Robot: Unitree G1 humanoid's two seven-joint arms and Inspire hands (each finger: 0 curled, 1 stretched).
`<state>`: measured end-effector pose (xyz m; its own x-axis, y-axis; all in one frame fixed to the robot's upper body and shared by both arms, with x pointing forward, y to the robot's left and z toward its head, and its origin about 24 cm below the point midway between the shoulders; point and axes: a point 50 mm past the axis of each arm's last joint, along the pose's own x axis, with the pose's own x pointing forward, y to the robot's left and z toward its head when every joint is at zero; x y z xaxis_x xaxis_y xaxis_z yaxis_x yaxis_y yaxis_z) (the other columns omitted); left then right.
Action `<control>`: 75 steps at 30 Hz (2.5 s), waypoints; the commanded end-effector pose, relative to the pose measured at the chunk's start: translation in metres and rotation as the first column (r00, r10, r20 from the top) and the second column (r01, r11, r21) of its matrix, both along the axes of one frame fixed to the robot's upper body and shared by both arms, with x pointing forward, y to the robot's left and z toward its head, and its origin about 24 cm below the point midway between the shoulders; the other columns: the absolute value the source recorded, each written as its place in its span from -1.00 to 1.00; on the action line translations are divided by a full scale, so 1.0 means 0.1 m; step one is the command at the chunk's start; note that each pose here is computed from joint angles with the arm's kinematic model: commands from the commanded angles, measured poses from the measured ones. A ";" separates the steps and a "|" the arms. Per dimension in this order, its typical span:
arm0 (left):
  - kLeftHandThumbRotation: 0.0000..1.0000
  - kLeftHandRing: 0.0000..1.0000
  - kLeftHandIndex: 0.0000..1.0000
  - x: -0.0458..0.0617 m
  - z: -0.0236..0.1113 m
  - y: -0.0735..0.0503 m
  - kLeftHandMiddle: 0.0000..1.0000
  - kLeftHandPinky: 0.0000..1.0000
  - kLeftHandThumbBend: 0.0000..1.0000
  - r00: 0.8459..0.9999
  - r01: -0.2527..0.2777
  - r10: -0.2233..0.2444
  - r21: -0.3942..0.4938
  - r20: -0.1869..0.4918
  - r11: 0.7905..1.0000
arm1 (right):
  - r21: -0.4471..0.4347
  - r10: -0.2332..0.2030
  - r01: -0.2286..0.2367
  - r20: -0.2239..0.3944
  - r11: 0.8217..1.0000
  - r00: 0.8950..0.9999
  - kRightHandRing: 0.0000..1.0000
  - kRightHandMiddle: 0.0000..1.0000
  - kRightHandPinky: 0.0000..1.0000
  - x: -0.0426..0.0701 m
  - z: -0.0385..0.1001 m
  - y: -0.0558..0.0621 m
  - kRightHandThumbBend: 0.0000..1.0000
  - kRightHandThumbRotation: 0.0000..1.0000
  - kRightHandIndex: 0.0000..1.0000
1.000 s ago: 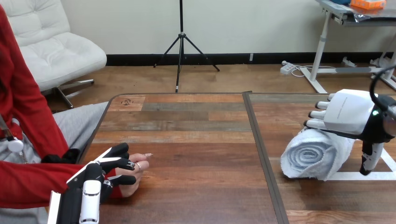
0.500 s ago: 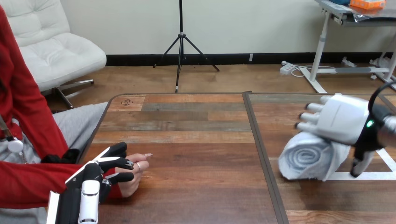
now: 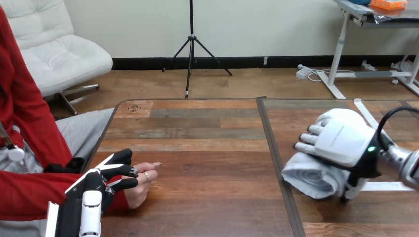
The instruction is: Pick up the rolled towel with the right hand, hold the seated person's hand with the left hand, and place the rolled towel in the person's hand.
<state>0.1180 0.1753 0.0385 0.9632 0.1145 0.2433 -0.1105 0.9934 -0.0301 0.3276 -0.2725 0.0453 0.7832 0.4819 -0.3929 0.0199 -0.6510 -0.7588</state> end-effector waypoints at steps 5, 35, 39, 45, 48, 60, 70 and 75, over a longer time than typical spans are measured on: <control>1.00 0.58 0.05 0.14 0.11 -0.05 0.55 0.28 -0.07 0.993 -0.034 0.039 -0.049 0.109 0.998 | 0.106 -0.049 0.050 -0.013 0.993 0.999 0.29 0.42 0.12 0.01 -0.09 0.14 1.00 -0.51 0.51; 1.00 0.53 0.04 0.14 0.12 -0.05 0.54 0.19 -0.09 0.991 -0.043 0.051 -0.063 0.123 0.997 | 0.217 -0.031 0.041 -0.049 0.975 0.998 -0.14 -0.03 -0.23 -0.05 -0.23 0.30 0.80 -0.95 0.02; 1.00 0.54 0.03 0.13 0.12 -0.04 0.54 0.19 -0.08 0.990 -0.048 0.056 -0.069 0.126 0.996 | 0.212 -0.031 0.042 -0.053 0.976 0.998 -0.17 -0.06 -0.27 -0.05 -0.22 0.30 0.66 -0.98 -0.07; 1.00 0.54 0.04 0.13 0.12 -0.02 0.54 0.20 -0.06 0.990 -0.052 0.060 -0.068 0.128 0.996 | 0.200 -0.054 0.066 -0.064 0.977 0.996 -0.17 -0.06 -0.33 -0.02 -0.20 0.29 0.57 -1.00 -0.15; 1.00 0.55 0.04 0.13 0.12 -0.02 0.54 0.22 -0.05 0.990 -0.052 0.060 -0.069 0.128 0.996 | 0.188 -0.075 0.088 -0.078 0.978 0.994 -0.16 -0.05 -0.34 0.00 -0.18 0.28 0.54 -1.00 -0.16; 1.00 0.55 0.04 0.14 0.11 0.00 0.53 0.24 -0.07 0.990 -0.051 0.060 -0.074 0.130 0.996 | 0.212 -0.128 0.149 -0.110 0.966 0.986 -0.14 -0.04 -0.32 0.06 -0.11 0.28 0.53 -1.00 -0.15; 1.00 0.53 0.04 0.16 0.11 0.00 0.53 0.25 -0.09 0.990 -0.047 0.055 -0.067 0.131 0.997 | 0.274 -0.155 0.179 -0.108 0.945 0.982 -0.12 -0.02 -0.31 0.10 -0.03 0.29 0.50 -1.00 -0.15; 1.00 0.53 0.03 0.17 0.11 0.00 0.53 0.25 -0.08 0.990 -0.046 0.054 -0.065 0.130 0.997 | 0.288 -0.164 0.188 -0.103 0.939 0.981 -0.12 0.00 -0.30 0.13 0.02 0.28 0.49 -1.00 -0.14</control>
<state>0.1159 0.1798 0.0374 0.9540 0.1569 0.2556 -0.1453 0.9873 -0.0639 0.3346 -0.2534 0.0411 0.8396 0.4210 -0.3433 -0.1519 -0.4250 -0.8924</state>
